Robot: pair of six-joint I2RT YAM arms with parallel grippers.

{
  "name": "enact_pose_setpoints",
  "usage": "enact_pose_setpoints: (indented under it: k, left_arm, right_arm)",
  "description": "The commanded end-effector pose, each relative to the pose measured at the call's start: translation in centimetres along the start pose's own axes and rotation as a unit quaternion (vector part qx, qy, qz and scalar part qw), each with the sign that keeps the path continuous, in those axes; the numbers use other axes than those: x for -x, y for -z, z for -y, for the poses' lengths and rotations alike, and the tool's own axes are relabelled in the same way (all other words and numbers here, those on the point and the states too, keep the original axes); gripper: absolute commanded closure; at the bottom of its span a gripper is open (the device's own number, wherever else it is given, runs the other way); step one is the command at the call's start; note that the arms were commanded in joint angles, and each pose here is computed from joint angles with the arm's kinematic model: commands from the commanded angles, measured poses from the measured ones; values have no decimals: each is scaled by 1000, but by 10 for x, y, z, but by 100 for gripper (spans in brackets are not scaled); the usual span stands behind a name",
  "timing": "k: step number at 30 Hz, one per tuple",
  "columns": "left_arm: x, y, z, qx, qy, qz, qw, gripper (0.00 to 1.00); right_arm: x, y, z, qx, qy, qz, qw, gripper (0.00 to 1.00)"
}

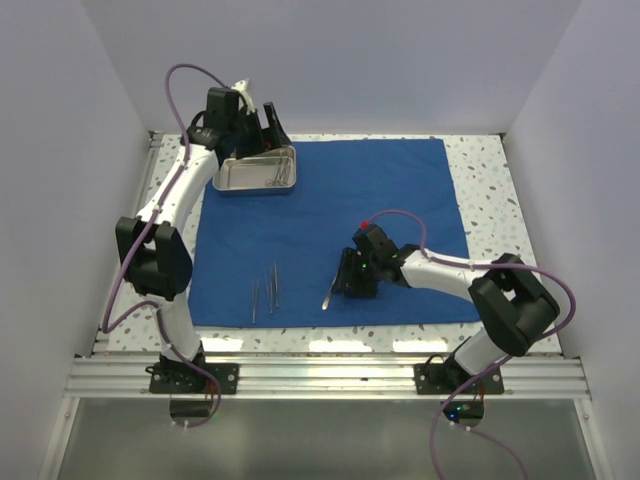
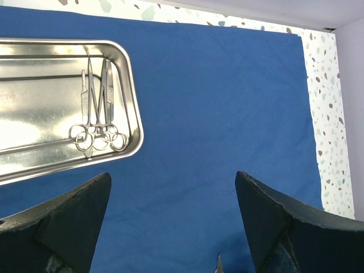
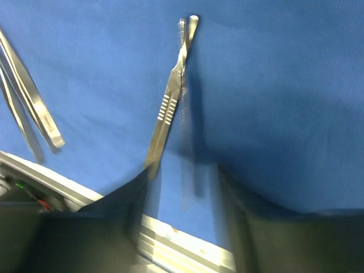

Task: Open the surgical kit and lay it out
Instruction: Place the medical item in the surgical kit, then pick up the medical item from the container.

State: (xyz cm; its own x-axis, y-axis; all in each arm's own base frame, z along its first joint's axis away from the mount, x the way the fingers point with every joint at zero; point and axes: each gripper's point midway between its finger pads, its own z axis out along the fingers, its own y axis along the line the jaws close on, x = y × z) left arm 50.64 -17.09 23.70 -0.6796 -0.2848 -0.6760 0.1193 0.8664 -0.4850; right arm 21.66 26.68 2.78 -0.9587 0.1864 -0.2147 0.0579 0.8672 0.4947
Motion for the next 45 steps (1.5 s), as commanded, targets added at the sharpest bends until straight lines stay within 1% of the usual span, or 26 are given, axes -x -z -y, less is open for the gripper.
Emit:
enact_pose_setpoints:
  k: [1, 2, 4, 5, 8, 10, 11, 13, 14, 15, 16, 19, 20, 22, 23, 25, 28, 29, 30, 31, 32, 34, 40, 45]
  left_arm:
    - [23, 9, 13, -15, -17, 34, 999, 6]
    - [23, 8, 13, -14, -16, 32, 999, 6]
    - [25, 8, 14, -15, -18, 34, 999, 6]
    - [25, 8, 14, -15, -19, 34, 999, 6]
    - [25, 6, 12, -13, -20, 34, 999, 6]
    - [29, 4, 12, -10, -25, 37, 999, 6]
    - [26, -1, 9, -5, -26, 30, 999, 6]
    - [37, -3, 9, 0, -38, 40, 999, 5]
    - [33, -15, 1, 8, -39, 30, 999, 5]
    - [44, -15, 3, 14, -45, 40, 998, 5]
    - [45, -20, -2, 22, -54, 39, 998, 5]
    - [47, -47, -23, 53, -71, 33, 996, 6]
    - [43, -63, -36, 69, -74, 29, 994, 6]
    - [38, -78, -50, 84, -86, 24, 992, 8]
    - [32, -92, -64, 95, -85, 18, 992, 8]
    - [24, -106, -81, 103, -83, 9, 991, 10]
    - [5, -135, -107, 114, -85, -6, 990, 13]
    - [6, -141, -109, 111, -88, 0, 990, 14]
    - [5, -145, -111, 109, -93, 0, 990, 19]
    - [-2, -155, -118, 111, -95, -6, 989, 21]
    - [3, -157, -118, 110, -99, 3, 989, 22]
    - [0, -167, -125, 112, -101, 3, 989, 25]
    - [1, -175, -142, 122, -97, 13, 988, 29]
    - [-1, -178, -155, 144, -112, 14, 983, 33]
  right_arm:
    - [13, 9, -8, -1, 12, 21, 1000, 33]
    - [14, 10, -8, -5, 12, 23, 1000, 14]
    - [15, 11, -8, -8, 17, 25, 1000, 3]
    - [17, 13, -9, -8, 19, 27, 999, 2]
    - [21, 22, -11, -15, 29, 33, 999, 2]
    - [30, 32, -18, -14, 43, 50, 998, 2]
    - [31, 41, -17, -20, 47, 53, 997, 2]
    - [38, 54, -20, -24, 62, 70, 995, 2]
    - [43, 68, -26, -20, 69, 81, 994, 2]
    - [47, 74, -29, -20, 75, 88, 993, 2]
    - [53, 83, -35, -16, 79, 99, 992, 2]
    - [64, 105, -44, -17, 91, 123, 988, 2]
    - [64, 108, -43, -23, 93, 122, 988, 2]
    - [71, 118, -50, -20, 95, 132, 986, 2]
    - [70, 119, -48, -27, 96, 130, 987, 3]
    - [73, 124, -53, -23, 95, 134, 986, 3]
    - [73, 122, -52, -31, 89, 129, 987, 4]
    - [72, 122, -51, -34, 87, 125, 988, 4]
    - [71, 120, -50, -37, 85, 123, 988, 4]
    - [71, 118, -49, -42, 82, 118, 989, 4]
    - [71, 116, -48, -44, 79, 116, 989, 4]
    - [71, 111, -48, -48, 74, 110, 990, 4]
    - [73, 101, -51, -53, 64, 99, 992, 6]
    - [76, 92, -54, -60, 66, 90, 992, 6]
